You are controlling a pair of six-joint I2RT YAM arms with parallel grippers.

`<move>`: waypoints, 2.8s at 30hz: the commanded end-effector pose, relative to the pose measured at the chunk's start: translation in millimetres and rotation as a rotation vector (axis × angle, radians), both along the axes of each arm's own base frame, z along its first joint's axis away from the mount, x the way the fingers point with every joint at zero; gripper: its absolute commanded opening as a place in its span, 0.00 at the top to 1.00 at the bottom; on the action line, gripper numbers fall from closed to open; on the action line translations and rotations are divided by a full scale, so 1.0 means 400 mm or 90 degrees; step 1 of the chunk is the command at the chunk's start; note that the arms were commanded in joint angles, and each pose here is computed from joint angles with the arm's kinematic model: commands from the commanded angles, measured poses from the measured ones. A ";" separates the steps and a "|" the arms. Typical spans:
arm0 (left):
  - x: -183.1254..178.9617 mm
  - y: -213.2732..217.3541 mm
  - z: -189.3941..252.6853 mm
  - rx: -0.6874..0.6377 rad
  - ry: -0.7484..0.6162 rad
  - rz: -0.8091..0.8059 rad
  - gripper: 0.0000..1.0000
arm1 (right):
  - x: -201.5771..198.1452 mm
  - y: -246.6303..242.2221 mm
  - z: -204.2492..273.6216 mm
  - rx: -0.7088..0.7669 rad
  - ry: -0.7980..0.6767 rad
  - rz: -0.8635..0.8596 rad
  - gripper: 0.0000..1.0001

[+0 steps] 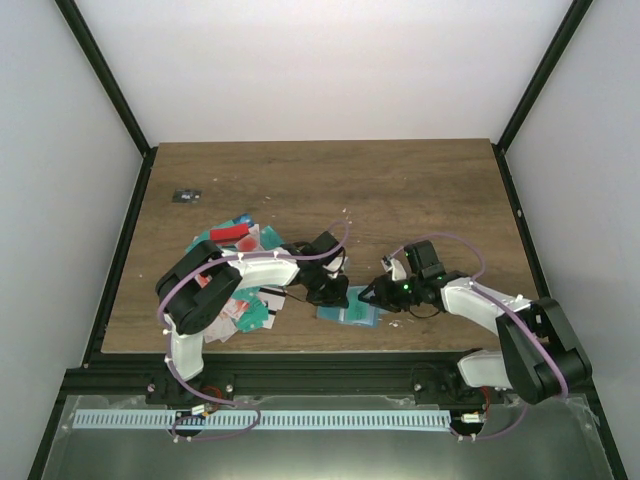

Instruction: Put the credit cards into the card holder

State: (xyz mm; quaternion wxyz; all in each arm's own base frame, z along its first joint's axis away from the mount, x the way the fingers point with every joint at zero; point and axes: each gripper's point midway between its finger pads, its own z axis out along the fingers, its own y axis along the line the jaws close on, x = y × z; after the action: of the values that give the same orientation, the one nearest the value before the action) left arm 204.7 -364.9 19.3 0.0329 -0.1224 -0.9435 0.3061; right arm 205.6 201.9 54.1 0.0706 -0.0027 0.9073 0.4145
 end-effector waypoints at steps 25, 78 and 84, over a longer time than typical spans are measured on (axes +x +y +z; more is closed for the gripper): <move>0.082 0.356 0.314 0.106 -0.174 0.202 0.73 | 0.028 0.353 0.285 0.195 -0.027 0.194 0.54; -0.056 0.563 0.016 0.028 -0.010 0.509 0.51 | 0.048 0.579 -0.011 -0.080 -0.004 0.252 0.51; -0.011 0.479 0.043 -0.054 -0.004 0.462 0.53 | 0.107 0.508 0.004 -0.077 -0.006 0.201 0.51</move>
State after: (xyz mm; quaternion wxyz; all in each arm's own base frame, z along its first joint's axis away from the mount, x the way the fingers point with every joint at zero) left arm 185.1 -148.0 24.9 -0.0814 0.2533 -0.9202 0.2870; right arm 227.8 424.0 39.0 -0.0203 -0.1692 0.9157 0.3641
